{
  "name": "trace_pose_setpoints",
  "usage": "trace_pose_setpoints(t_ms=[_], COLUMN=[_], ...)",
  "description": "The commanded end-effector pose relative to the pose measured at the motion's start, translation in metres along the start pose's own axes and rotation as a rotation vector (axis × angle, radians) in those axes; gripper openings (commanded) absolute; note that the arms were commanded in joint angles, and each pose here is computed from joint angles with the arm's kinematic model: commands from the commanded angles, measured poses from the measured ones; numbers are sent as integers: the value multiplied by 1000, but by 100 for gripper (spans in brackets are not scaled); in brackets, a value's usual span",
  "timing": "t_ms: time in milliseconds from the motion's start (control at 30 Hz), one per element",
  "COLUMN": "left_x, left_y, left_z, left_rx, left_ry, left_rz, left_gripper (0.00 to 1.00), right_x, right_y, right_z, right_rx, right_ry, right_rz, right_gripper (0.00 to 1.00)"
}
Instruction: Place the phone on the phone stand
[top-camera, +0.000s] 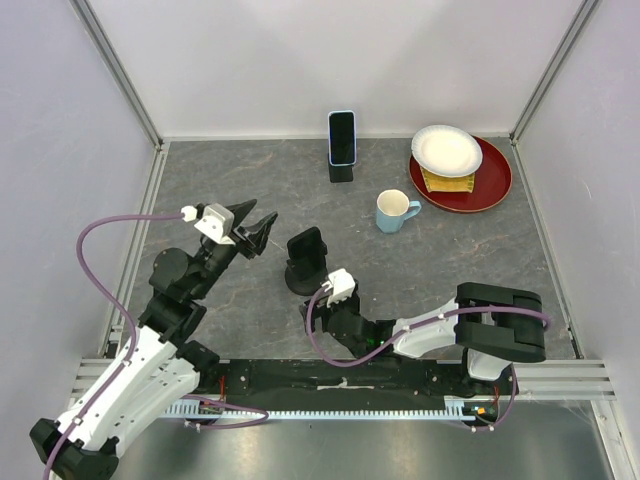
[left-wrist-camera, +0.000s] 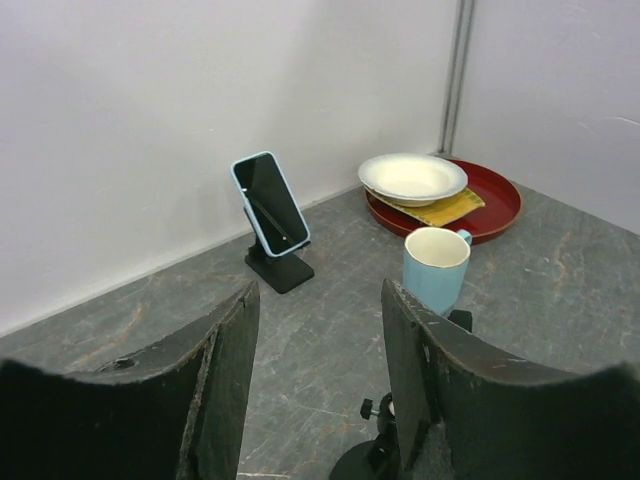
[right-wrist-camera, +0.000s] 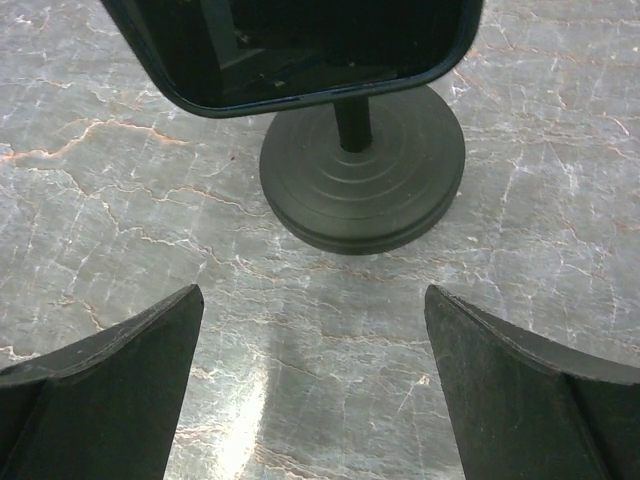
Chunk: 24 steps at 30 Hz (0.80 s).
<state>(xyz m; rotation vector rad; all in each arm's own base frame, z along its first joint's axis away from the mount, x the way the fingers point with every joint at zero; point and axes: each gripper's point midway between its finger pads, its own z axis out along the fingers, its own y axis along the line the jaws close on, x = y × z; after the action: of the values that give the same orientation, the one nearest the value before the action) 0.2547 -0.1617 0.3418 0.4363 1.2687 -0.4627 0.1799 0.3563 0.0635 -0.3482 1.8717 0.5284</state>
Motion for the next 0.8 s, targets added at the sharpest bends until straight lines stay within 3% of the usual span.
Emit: trace_pose_setpoints(t_ms=[0, 167, 200, 300, 333, 500, 567, 667, 767], left_x=[-9, -9, -13, -8, 6, 6, 9, 11, 9], left_y=[-16, -41, -58, -78, -78, -65, -67, -66, -48], left_z=[8, 9, 7, 12, 14, 19, 20, 24, 25], left_rx=[90, 234, 339, 470, 471, 388, 399, 403, 311], left_ry=[-12, -11, -13, 78, 147, 158, 189, 219, 209], left_rz=[-28, -58, -56, -73, -90, -86, -95, -86, -80], left_gripper=[58, 63, 64, 64, 64, 67, 67, 65, 63], right_x=[-20, -50, -65, -74, -67, -54, -54, -77, -116], right_y=[14, 6, 6, 3, 1, 18, 12, -4, 4], right_z=[-6, -24, -30, -39, -42, -57, -57, -55, -59], right_rx=[-74, -87, -105, -142, -160, -332, -294, -205, -223], right_ry=[-51, -99, -127, -118, -98, -25, -2, -13, -63], right_rz=[-4, -37, -23, -17, -15, -10, -5, 16, -6], right_gripper=[98, 98, 98, 98, 98, 98, 98, 98, 98])
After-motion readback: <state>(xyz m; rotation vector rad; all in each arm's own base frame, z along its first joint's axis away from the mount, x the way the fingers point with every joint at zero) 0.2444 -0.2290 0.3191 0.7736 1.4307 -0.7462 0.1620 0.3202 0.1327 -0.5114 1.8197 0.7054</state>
